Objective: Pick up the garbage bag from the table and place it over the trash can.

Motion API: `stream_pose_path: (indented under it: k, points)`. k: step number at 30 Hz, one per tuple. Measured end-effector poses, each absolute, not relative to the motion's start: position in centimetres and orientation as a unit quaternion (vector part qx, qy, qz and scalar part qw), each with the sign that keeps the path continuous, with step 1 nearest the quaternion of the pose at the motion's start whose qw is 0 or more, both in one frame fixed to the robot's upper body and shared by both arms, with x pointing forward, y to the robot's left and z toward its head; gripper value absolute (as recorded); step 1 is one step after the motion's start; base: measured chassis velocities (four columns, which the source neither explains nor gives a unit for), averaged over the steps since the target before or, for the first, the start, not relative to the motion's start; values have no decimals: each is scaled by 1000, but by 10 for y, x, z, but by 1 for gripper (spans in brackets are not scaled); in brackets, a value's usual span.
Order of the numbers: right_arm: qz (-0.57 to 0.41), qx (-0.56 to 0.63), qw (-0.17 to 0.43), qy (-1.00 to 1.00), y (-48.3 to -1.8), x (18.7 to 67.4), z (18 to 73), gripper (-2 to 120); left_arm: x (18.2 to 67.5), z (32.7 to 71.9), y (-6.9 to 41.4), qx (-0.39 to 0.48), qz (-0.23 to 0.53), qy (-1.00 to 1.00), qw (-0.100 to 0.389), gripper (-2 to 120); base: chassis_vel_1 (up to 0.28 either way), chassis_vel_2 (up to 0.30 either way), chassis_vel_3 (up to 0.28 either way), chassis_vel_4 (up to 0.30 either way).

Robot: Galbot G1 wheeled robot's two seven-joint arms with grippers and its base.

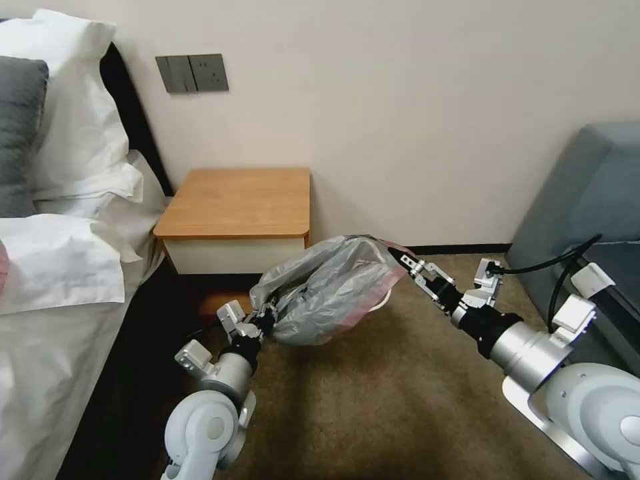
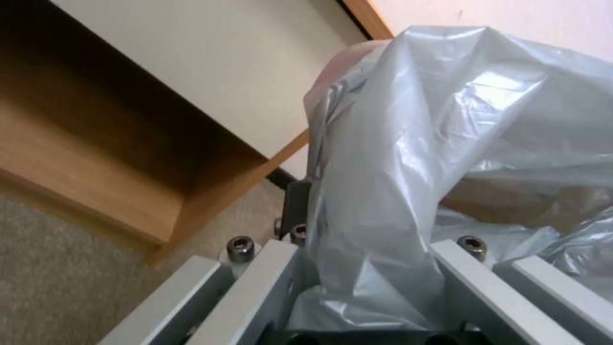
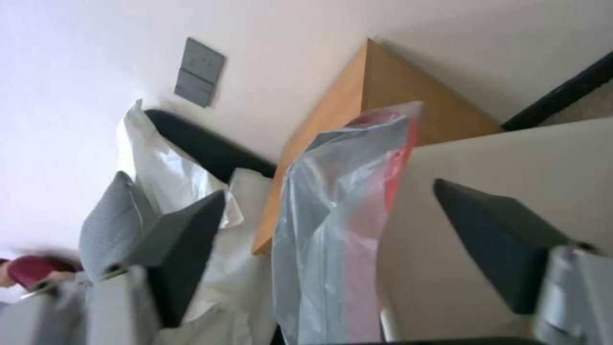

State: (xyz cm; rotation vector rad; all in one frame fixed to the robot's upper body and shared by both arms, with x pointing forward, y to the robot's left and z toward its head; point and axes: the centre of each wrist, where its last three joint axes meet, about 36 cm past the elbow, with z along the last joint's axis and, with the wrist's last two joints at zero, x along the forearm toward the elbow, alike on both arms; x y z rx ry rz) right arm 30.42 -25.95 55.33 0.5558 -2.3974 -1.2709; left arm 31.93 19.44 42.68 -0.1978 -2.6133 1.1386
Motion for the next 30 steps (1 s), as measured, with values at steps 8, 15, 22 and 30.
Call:
stream_pose_path:
  k: [8, 15, 22, 30]
  points:
    - [-484, 211, 157, -835, -257, 314, 534, 65, 319, 428, 190, -72, 401, -902, 143, 5, 0, 0, 0, 0]
    - [-503, 216, 137, -825, -251, 320, 524, 41, 320, 430, 187, -73, 404, -901, 143, 5, 0, 0, 0, 0]
    - [-508, 217, 129, -824, -250, 318, 520, 14, 320, 431, 186, -75, 405, -900, 142, 5, 0, 0, 0, 0]
    - [-514, 214, 121, -822, -249, 320, 520, 0, 320, 431, 185, -76, 403, -901, 141, 5, 0, 0, 0, 0]
